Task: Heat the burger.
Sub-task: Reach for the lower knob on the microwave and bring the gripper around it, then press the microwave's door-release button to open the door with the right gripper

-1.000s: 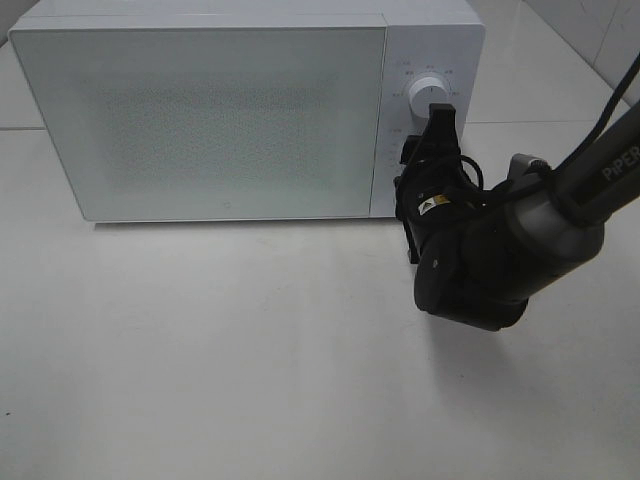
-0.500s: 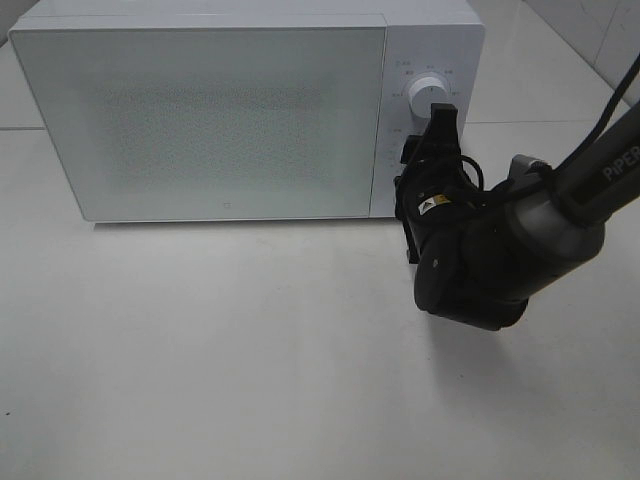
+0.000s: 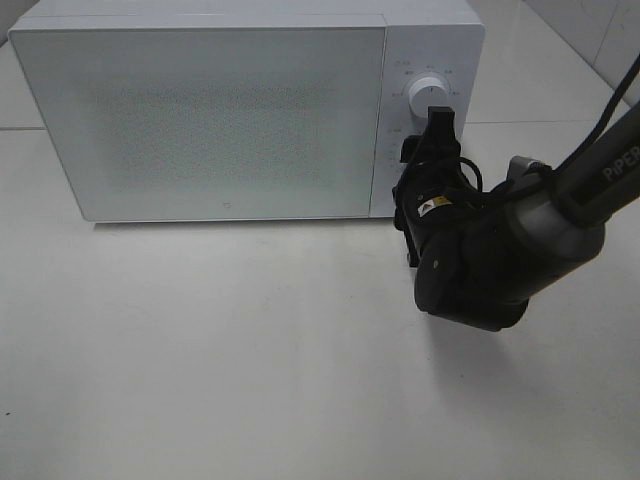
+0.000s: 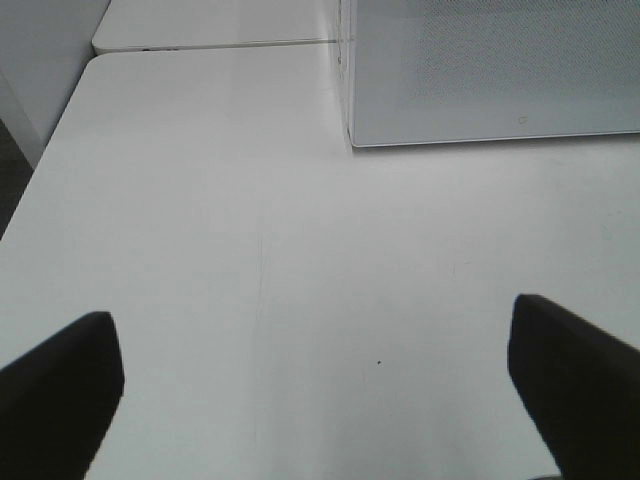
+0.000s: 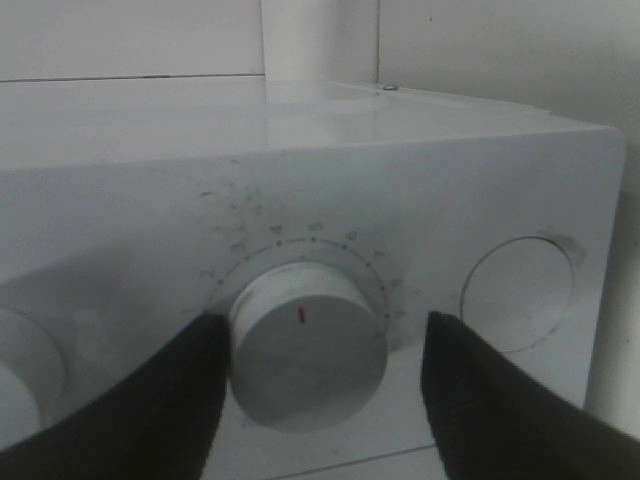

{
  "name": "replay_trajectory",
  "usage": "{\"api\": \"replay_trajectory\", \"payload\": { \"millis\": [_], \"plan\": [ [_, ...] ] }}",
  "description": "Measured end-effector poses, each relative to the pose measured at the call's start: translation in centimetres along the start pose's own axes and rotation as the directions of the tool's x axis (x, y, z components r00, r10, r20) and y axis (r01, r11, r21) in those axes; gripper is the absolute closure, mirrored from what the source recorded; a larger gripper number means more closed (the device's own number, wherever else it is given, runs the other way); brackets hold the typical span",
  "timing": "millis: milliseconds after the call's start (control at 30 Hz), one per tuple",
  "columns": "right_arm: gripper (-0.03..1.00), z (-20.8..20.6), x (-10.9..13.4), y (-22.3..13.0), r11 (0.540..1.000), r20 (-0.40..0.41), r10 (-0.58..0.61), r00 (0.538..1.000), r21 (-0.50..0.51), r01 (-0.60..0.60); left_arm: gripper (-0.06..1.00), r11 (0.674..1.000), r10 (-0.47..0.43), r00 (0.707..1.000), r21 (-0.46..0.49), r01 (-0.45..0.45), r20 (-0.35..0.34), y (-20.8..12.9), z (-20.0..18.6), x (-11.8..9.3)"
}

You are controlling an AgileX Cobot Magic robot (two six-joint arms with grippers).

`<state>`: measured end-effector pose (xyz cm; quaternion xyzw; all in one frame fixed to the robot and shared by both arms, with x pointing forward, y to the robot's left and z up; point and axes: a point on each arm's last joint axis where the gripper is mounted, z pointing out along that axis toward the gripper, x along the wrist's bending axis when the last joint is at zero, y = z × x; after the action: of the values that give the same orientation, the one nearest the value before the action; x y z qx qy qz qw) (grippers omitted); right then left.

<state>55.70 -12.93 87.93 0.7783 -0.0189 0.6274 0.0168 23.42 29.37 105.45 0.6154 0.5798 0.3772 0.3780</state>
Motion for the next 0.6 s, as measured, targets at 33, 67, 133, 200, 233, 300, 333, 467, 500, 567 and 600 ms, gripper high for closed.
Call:
{"api": "replay_trajectory", "payload": {
  "millis": [33,67,133,200,233,300,333,467,500,567,600],
  "plan": [
    [0.36,0.0,0.0,0.0,1.000,0.000,0.000,1.000,0.000,0.000,-0.04,1.000,0.000,1.000,0.000,0.000,0.000,0.0,0.0,0.0],
    [0.34,0.0,0.0,0.0,1.000,0.003,-0.003,1.000,0.000,0.003,-0.04,1.000,0.000,1.000,0.000,0.000,0.000,0.0,0.0,0.0],
    [0.30,-0.1,-0.2,0.1,1.000,0.010,-0.017,1.000,0.003,0.017,-0.04,1.000,0.000,1.000,0.000,0.000,0.000,0.0,0.0,0.0],
    [0.27,-0.2,-0.4,0.2,0.999,0.012,-0.038,0.999,0.014,0.038,-0.04,1.000,0.000,1.000,0.000,0.000,0.000,0.0,0.0,0.0],
    [0.27,-0.2,-0.4,0.2,0.999,0.012,-0.038,0.999,0.014,0.038,-0.04,1.000,0.000,1.000,0.000,0.000,0.000,0.0,0.0,0.0],
    [0.26,-0.3,-0.5,0.5,0.998,0.007,-0.055,0.998,0.024,0.055,-0.04,1.000,0.000,1.000,0.000,0.000,0.000,0.0,0.0,0.0],
    [0.26,-0.3,-0.5,0.5,0.998,0.007,-0.055,0.998,0.024,0.055,-0.04,1.000,0.000,1.000,0.000,0.000,0.000,0.0,0.0,0.0],
    [0.25,-0.9,0.6,1.2,0.997,-0.024,-0.070,0.997,0.027,0.071,-0.04,1.000,0.000,1.000,0.000,0.000,0.000,0.0,0.0,0.0],
    [0.25,-0.9,0.6,1.2,0.997,-0.024,-0.070,0.997,0.027,0.071,-0.04,1.000,0.000,1.000,0.000,0.000,0.000,0.0,0.0,0.0],
    [0.25,-1.5,1.0,1.5,0.995,-0.041,-0.093,0.995,0.042,0.095,-0.04,1.000,0.000,1.000,0.000,0.000,0.000,0.0,0.0,0.0],
    [0.25,-1.5,1.0,1.5,0.995,-0.041,-0.093,0.995,0.042,0.095,-0.04,1.000,0.000,1.000,0.000,0.000,0.000,0.0,0.0,0.0]
  ]
}}
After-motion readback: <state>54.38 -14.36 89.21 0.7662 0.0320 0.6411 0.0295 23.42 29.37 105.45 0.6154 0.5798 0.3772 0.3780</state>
